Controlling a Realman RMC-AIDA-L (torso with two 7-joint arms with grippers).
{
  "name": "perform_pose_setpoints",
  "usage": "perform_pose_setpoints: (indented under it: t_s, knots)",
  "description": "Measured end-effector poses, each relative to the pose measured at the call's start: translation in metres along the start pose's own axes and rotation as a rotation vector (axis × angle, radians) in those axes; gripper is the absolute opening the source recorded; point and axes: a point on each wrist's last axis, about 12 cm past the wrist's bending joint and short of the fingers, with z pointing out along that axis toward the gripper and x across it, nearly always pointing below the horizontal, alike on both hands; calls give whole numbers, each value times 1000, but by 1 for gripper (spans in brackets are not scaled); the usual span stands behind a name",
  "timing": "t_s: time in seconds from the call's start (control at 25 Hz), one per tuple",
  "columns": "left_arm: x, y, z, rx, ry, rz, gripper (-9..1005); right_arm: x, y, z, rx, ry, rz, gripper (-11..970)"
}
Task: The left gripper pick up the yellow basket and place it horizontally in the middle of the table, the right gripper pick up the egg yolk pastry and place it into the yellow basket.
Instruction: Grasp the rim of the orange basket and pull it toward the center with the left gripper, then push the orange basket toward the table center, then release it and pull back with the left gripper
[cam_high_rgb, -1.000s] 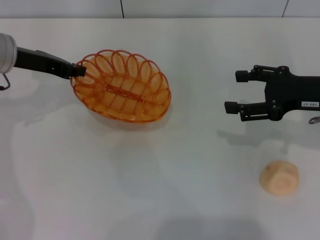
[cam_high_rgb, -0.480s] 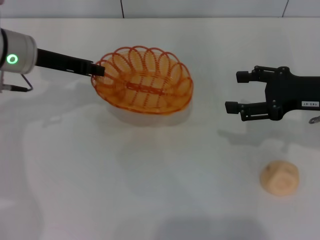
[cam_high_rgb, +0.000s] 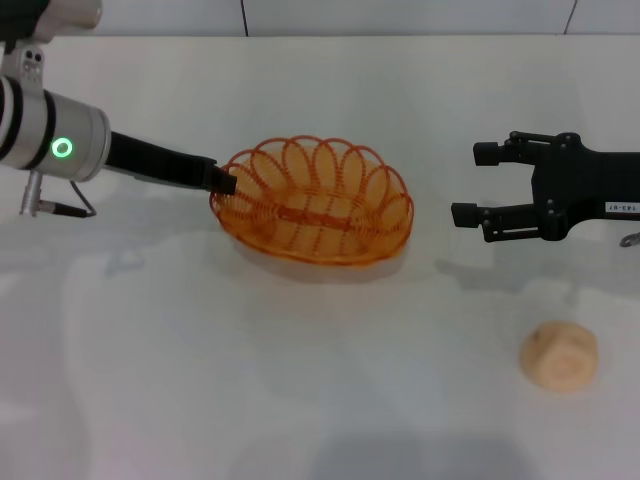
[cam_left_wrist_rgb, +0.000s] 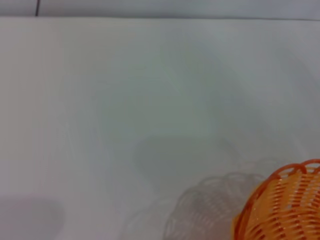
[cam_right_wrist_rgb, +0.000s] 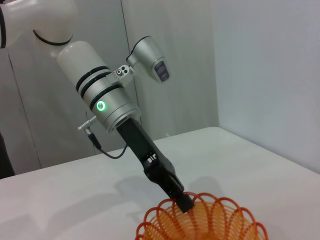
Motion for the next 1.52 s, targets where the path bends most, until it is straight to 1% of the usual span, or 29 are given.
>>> perform_pose_setpoints:
  t_s: [0.28, 0.48, 0.8, 1.2, 1.36, 1.52]
  knots:
    - [8, 3, 1, 5, 6, -76, 70, -1, 0, 0, -5, 0, 2, 869]
    - [7, 2, 1, 11, -13, -103, 69, -2, 0, 0, -9, -1, -1, 869]
    - [-1, -2, 4, 9, -33, -96, 73, -2, 1, 0, -14, -2, -1, 869]
    - [0, -6, 19, 1, -30, -91, 90, -4, 2, 2, -30, -5, -4, 869]
    - [0, -10, 27, 11, -31, -86, 97, -5, 2, 3, -32, -6, -7, 869]
    - [0, -10, 30, 2, -39, -86, 104, -6, 2, 4, -36, -6, -8, 869]
